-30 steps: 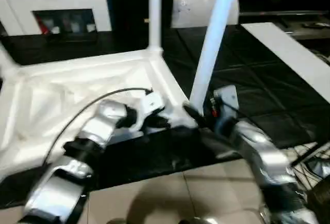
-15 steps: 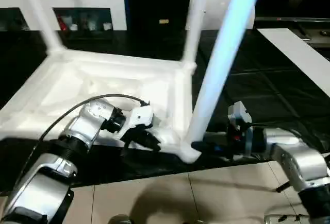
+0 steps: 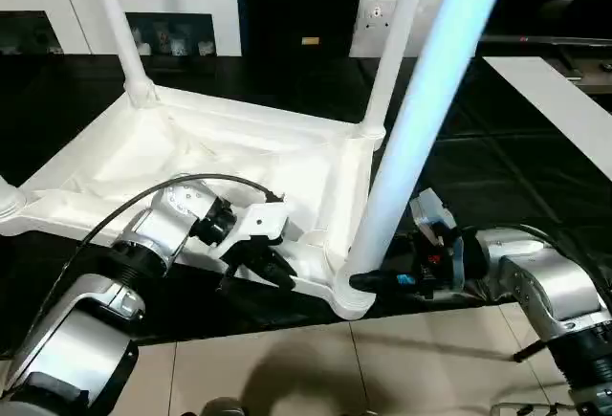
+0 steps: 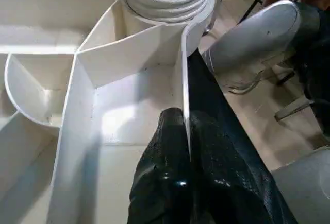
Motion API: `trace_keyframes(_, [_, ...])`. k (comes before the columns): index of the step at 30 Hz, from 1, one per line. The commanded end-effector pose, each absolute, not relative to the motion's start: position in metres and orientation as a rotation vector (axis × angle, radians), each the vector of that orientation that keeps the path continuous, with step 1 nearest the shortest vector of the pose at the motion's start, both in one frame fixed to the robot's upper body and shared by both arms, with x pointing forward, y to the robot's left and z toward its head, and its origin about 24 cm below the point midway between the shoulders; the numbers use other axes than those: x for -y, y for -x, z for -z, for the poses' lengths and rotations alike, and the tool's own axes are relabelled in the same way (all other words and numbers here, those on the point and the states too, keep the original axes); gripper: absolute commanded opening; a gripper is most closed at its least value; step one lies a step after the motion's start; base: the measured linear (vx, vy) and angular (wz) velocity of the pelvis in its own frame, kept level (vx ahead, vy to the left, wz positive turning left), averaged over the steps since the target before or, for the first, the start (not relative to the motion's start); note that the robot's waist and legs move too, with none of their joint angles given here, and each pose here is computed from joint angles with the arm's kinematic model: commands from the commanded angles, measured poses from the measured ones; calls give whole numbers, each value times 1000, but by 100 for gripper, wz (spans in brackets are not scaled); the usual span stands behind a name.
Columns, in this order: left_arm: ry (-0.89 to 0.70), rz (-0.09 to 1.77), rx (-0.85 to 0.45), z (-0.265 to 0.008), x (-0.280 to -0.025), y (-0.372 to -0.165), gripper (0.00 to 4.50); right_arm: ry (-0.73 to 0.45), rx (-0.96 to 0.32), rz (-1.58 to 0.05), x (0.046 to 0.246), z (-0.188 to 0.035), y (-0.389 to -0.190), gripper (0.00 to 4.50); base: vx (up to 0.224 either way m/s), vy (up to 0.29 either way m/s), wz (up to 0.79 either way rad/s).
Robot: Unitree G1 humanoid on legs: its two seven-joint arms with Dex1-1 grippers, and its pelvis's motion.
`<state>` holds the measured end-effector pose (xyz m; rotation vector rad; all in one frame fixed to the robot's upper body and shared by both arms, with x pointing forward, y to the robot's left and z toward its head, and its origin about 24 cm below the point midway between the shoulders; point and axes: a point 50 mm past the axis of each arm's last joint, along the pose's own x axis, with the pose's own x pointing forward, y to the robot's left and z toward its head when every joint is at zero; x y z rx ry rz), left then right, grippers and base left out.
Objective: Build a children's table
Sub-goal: Rotate leg to tighten
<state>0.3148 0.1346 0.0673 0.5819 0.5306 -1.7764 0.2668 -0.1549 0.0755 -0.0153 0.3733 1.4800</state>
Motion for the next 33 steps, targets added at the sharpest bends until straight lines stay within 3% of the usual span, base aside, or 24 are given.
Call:
trace_keyframes(1, [-613,1826,-487,-76,-124,-317,0,6,-378,-1521,152,-77,-265,202,0,0,0])
trace_keyframes(8, [-500,1583,-460,-74,-121,-330,0,-81,-327,-1312,146,-73,-272,199,0,0,0])
trace_keyframes(12, [-386,1378,-428,-74,-111,-340,0,-68,-312,-1050,137,-61,-283,198,0,0,0])
trace_keyframes(15, [-349,1208,-441,-71,-102,-348,0,-118,-336,-830,125,-52,-291,196,0,0,0])
trace_keyframes(16, [-349,1208,-441,-71,-102,-348,0,-118,-336,-830,125,-52,-291,196,0,0,0])
trace_keyframes(19, [-262,1040,-398,-74,-81,-355,0,-204,-365,-573,105,-45,-306,195,0,0,0])
trace_keyframes(24, [-266,1012,-352,-79,-66,-357,0,-191,-311,-551,79,-55,-315,195,0,0,0])
trace_keyframes(25, [-271,1013,-351,-80,-66,-357,0,-196,-303,-552,78,-56,-315,230,0,0,0])
trace_keyframes(26, [-274,1018,-353,-80,-65,-356,0,-208,-292,-550,78,-58,-316,230,0,0,0])
trace_keyframes(28, [-298,1037,-358,-79,-68,-354,0,-215,-268,-558,81,-61,-317,267,0,0,0])
trace_keyframes(31, [-319,1070,-365,-77,-75,-352,0,-202,-241,-575,92,-64,-316,275,0,0,0])
trace_keyframes(32, [-320,1075,-365,-77,-76,-352,0,-201,-238,-580,94,-65,-316,299,0,0,0])
trace_keyframes(33, [-327,1097,-373,-76,-81,-350,0,-187,-218,-597,107,-66,-314,311,0,0,0])
